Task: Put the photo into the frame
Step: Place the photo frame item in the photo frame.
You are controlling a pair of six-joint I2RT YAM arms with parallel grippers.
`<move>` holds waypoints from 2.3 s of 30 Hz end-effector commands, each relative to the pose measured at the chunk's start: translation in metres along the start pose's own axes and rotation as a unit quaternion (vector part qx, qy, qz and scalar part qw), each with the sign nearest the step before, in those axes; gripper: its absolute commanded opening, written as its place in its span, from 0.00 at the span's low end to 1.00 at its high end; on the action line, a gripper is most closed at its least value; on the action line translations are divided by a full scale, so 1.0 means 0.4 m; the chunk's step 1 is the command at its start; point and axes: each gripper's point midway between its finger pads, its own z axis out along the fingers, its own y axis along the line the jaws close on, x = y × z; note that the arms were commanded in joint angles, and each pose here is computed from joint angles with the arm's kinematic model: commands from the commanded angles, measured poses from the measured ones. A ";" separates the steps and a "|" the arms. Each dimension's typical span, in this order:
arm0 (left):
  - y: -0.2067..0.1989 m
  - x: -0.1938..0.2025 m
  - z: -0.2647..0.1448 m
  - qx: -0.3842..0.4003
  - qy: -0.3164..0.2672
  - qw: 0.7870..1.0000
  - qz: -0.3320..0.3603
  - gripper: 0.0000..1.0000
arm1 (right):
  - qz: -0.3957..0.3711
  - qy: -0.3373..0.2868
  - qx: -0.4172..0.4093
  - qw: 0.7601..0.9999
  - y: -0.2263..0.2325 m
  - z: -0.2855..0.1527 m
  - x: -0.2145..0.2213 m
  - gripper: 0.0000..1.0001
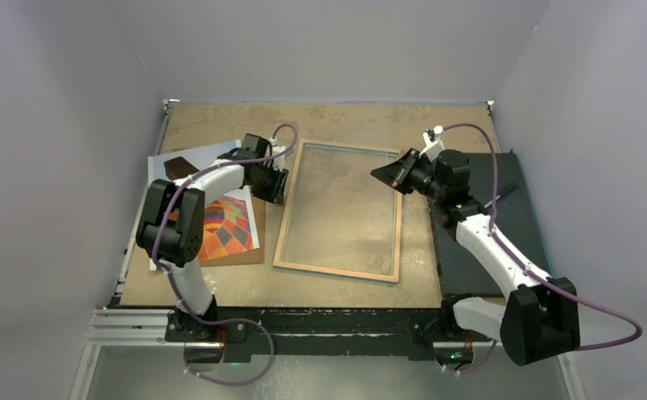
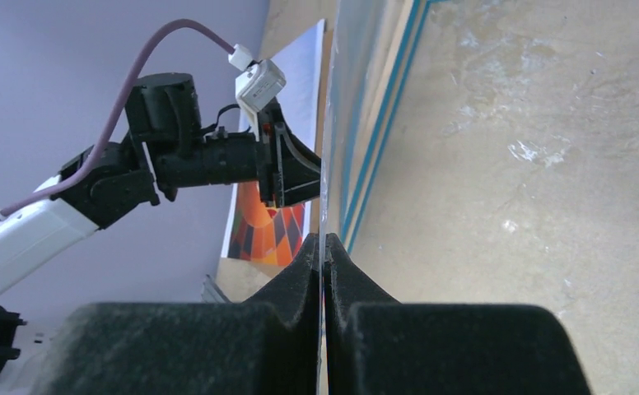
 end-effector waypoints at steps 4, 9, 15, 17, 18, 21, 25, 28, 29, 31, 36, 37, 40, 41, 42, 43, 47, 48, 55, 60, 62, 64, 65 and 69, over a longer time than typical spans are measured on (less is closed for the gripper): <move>0.010 -0.114 -0.099 0.008 -0.072 0.997 -0.007 0.33 | 0.036 -0.042 -0.032 0.998 0.067 -0.011 -0.050 0.00; 0.018 -0.107 -0.108 0.011 -0.069 0.997 -0.012 0.34 | 0.050 -0.045 -0.042 0.997 0.065 -0.004 -0.047 0.00; 0.023 -0.116 -0.116 0.008 -0.075 0.997 -0.015 0.47 | 0.051 -0.043 -0.056 0.996 0.108 0.005 -0.062 0.00; 0.027 -0.118 -0.120 0.011 -0.078 0.997 -0.017 0.52 | 0.050 -0.046 -0.060 0.996 0.134 0.007 -0.073 0.00; 0.031 -0.120 -0.122 0.011 -0.080 0.997 -0.020 0.55 | 0.050 -0.045 -0.062 0.996 0.144 0.009 -0.073 0.00; 0.044 -0.126 -0.130 0.010 -0.083 0.996 -0.041 0.62 | 0.055 -0.041 -0.062 0.996 0.153 0.018 -0.065 0.00; 0.057 -0.126 -0.140 0.012 -0.093 0.995 -0.042 0.62 | 0.071 -0.044 -0.054 0.995 0.127 0.028 -0.049 0.00; 0.060 -0.118 -0.143 0.013 -0.090 0.995 -0.042 0.58 | 0.083 -0.047 -0.034 0.995 0.077 0.039 -0.026 0.00; 0.061 -0.115 -0.142 0.013 -0.089 0.995 -0.042 0.57 | 0.086 -0.046 -0.026 0.995 0.055 0.043 -0.014 0.00; 0.063 -0.108 -0.139 0.010 -0.085 0.995 -0.043 0.55 | 0.088 -0.044 -0.007 0.995 0.009 0.053 0.009 0.00; 0.080 -0.089 -0.125 -0.003 -0.077 0.997 -0.026 0.53 | 0.098 -0.022 0.026 0.995 -0.076 0.063 0.074 0.00; 0.081 -0.083 -0.121 -0.003 -0.073 0.997 -0.026 0.53 | 0.102 -0.018 0.033 0.994 -0.087 0.063 0.083 0.00; 0.080 -0.069 -0.107 -0.001 -0.068 0.997 -0.026 0.50 | 0.098 -0.020 0.045 0.994 -0.101 0.061 0.085 0.00; 0.077 -0.064 -0.101 0.001 -0.065 0.998 -0.027 0.49 | 0.098 -0.020 0.048 0.994 -0.106 0.060 0.086 0.00; 0.074 -0.061 -0.096 0.004 -0.064 0.998 -0.027 0.48 | 0.098 -0.021 0.052 0.994 -0.110 0.060 0.086 0.00; 0.070 -0.054 -0.090 0.006 -0.060 0.998 -0.026 0.46 | 0.097 -0.020 0.053 0.994 -0.113 0.059 0.089 0.00; 0.052 -0.023 -0.060 0.014 -0.043 0.999 -0.020 0.42 | 0.102 -0.019 0.059 0.993 -0.129 0.059 0.095 0.00; 0.048 -0.018 -0.056 0.017 -0.041 0.999 -0.019 0.41 | 0.103 -0.019 0.060 0.993 -0.131 0.058 0.096 0.00; 0.028 0.014 -0.030 0.036 -0.027 0.999 -0.015 0.34 | 0.105 -0.020 0.065 0.992 -0.146 0.054 0.105 0.00; 0.021 0.045 -0.010 0.046 -0.013 0.999 -0.017 0.27 | 0.105 -0.019 0.063 0.992 -0.146 0.057 0.105 0.00; 0.016 0.051 -0.006 0.052 -0.011 0.998 -0.019 0.25 | 0.103 -0.020 0.063 0.992 -0.145 0.056 0.104 0.00; 0.008 0.052 -0.006 0.058 -0.012 0.998 -0.018 0.25 | 0.102 -0.020 0.064 0.992 -0.146 0.055 0.105 0.00; 0.005 0.052 -0.006 0.061 -0.012 0.998 -0.018 0.24 | 0.103 -0.021 0.066 0.992 -0.149 0.054 0.106 0.00; -0.008 0.056 -0.005 0.071 -0.011 0.997 -0.016 0.24 | 0.109 -0.018 0.071 0.991 -0.159 0.052 0.117 0.00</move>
